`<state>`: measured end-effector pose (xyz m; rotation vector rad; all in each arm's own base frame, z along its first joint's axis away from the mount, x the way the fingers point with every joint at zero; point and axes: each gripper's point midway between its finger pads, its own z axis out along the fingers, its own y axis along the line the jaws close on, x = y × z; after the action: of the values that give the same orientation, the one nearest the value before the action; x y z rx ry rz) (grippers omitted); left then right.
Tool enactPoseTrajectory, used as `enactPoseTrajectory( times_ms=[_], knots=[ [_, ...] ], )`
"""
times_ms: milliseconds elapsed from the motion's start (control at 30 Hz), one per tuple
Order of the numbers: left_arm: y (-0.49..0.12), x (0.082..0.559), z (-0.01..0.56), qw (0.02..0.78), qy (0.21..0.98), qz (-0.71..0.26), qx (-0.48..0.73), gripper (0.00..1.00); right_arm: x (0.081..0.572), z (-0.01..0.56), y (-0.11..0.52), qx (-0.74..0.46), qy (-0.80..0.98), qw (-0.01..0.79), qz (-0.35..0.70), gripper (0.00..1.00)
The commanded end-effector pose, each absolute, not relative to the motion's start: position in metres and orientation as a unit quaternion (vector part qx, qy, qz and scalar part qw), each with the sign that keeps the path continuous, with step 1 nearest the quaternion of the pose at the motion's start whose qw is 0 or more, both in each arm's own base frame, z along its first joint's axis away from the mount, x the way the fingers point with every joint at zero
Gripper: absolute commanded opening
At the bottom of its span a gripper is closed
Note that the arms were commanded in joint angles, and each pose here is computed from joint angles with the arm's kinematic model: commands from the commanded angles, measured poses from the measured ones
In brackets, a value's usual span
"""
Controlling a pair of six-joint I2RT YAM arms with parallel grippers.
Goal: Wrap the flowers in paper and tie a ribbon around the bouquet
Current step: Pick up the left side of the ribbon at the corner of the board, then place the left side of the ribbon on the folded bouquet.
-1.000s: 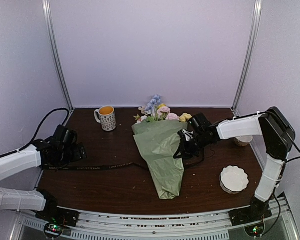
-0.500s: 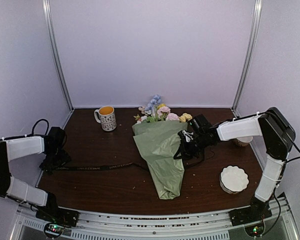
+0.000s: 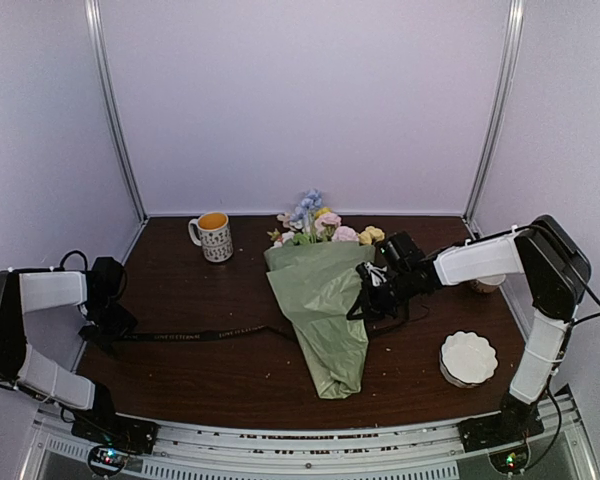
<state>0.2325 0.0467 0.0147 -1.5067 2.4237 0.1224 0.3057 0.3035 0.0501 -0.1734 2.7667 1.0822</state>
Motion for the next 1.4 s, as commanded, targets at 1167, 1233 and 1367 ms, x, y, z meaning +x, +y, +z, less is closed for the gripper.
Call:
enactPoseTrajectory(
  times_ms=[1167,1233,1367],
  knots=[
    [-0.145,0.337,0.191,0.434,0.875,-0.113,-0.183,0.00,0.299,0.039,0.311,-0.068,0.922,0.064,0.377,0.00],
    [-0.199,0.342,0.214,0.468,0.868,-0.141,-0.083,0.00,0.300,0.038,0.311,-0.068,0.922,0.064,0.377,0.00],
    [-0.302,0.343,0.240,0.496,0.852,-0.143,0.088,0.00,0.298,0.034,0.313,-0.069,0.921,0.059,0.379,0.00]
  ],
)
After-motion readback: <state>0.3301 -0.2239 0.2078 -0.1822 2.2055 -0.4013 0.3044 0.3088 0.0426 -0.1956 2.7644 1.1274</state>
